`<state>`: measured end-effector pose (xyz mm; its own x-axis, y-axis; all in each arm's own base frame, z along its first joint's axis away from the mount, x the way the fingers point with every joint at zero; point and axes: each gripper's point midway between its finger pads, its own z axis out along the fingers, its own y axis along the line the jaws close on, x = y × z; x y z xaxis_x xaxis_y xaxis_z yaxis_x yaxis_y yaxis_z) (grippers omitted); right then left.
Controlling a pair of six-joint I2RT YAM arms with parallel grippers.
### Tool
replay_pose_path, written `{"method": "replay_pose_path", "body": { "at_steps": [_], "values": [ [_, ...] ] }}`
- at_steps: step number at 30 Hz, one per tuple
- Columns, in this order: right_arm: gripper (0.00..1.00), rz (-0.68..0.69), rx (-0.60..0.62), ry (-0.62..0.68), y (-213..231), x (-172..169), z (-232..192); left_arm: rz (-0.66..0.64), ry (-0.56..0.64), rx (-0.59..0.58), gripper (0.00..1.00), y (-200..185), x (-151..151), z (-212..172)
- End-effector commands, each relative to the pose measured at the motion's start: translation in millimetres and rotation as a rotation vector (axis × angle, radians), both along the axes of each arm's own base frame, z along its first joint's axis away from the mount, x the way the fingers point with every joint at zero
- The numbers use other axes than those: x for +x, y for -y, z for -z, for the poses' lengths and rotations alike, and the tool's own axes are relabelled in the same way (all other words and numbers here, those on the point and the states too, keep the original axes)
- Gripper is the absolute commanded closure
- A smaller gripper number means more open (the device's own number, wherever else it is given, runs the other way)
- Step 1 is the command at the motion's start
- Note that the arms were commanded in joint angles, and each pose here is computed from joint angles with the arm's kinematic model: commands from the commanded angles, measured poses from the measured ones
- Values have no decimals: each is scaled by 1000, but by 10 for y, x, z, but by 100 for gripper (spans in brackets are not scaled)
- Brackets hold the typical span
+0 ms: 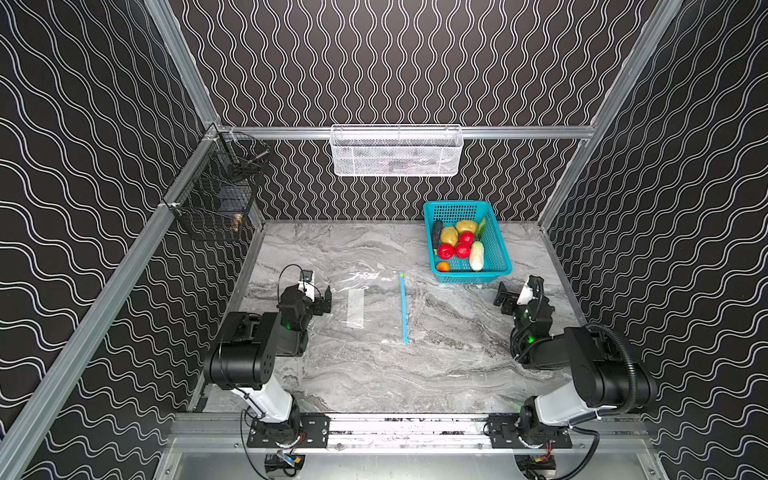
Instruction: Place the food in the zip-top bag and seal the zipper
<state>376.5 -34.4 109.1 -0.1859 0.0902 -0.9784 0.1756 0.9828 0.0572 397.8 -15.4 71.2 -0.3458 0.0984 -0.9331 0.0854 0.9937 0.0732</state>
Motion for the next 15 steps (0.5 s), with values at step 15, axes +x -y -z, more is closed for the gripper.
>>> {"method": "replay_pose_path", "body": {
  "at_steps": [15],
  "values": [
    [1, -3, 8, 35, -6, 35, -93, -6, 8, 24, 1, 7, 17, -26]
  ]
}}
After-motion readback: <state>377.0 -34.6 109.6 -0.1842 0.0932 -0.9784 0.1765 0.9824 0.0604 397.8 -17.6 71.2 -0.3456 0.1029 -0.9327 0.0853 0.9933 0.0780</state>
